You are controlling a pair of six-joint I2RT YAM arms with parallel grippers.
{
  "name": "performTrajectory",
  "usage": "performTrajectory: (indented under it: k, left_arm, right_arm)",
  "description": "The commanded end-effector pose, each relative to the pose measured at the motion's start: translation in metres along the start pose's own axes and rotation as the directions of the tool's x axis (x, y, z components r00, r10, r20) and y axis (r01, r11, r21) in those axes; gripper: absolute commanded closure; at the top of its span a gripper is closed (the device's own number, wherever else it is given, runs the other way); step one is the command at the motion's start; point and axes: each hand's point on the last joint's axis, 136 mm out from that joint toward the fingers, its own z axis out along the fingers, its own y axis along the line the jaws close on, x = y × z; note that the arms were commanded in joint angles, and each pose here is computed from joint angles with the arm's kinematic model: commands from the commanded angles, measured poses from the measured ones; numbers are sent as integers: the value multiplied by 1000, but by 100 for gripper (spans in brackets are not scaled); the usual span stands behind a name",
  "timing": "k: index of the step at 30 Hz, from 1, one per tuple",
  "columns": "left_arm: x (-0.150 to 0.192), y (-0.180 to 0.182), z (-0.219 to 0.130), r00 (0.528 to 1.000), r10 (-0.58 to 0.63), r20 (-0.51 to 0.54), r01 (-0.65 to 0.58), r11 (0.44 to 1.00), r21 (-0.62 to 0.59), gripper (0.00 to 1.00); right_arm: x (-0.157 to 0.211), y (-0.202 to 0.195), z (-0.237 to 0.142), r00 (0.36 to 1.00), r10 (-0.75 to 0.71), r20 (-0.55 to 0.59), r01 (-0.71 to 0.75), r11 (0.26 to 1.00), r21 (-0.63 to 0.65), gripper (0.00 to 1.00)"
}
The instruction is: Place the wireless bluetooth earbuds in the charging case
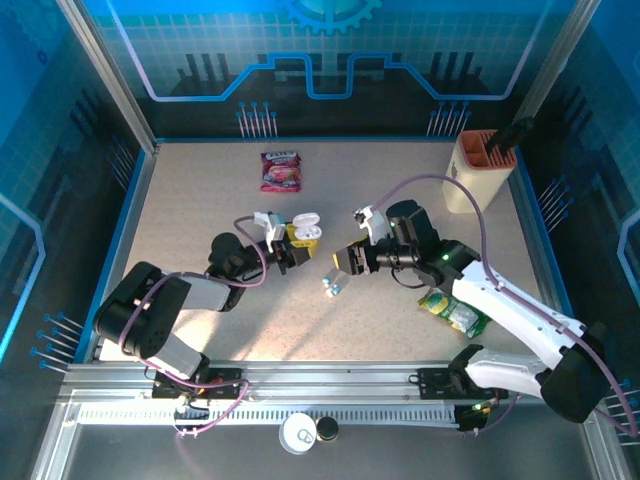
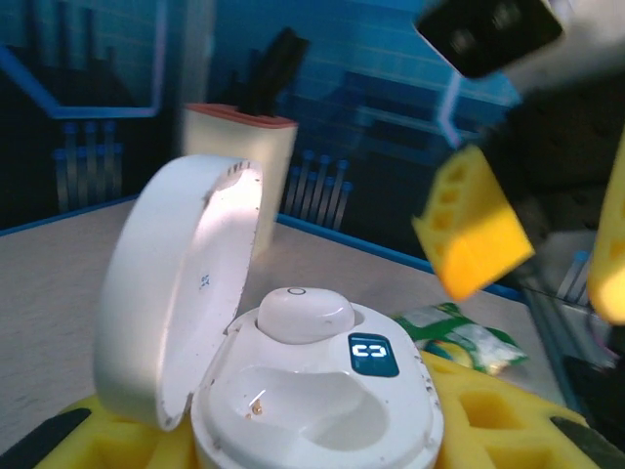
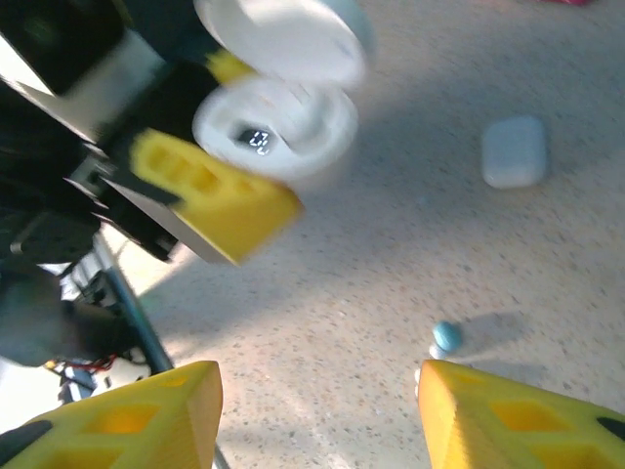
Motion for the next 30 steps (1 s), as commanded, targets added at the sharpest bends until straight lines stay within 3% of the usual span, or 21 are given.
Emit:
performTrajectory:
  k: [1,6,9,13,22,30]
  left_arm:
    - [-23,25,-16,996,52,76,-41,990,-138,81]
    - [-30,41,-32,994,55,100,-32,976,-217,81]
    - [-31,42,-36,993,55,103,-30,974,-226,81]
    - [-29,41,-39,994,48,102,-24,973,-229,80]
    - [-30,41,-46,993,49,103,-23,971,-239,80]
    - [-26,42,-48,994,41,98,-16,970,-244,80]
  right_arm:
    - [25,-26,17,996,78,-32,-73,988,133,45]
    - [65,-44,48,969,186,-164,-141,958,251,45]
    - [83,-50,70,950,199,-241,-106,931,349,46]
    - [103,-48,97,928,197,-316,-50,907,417,54]
    - [132,-34,136,885,213,-415,-36,918,395,59]
    - [141,-44,136,872,226,-433,-12,896,444,59]
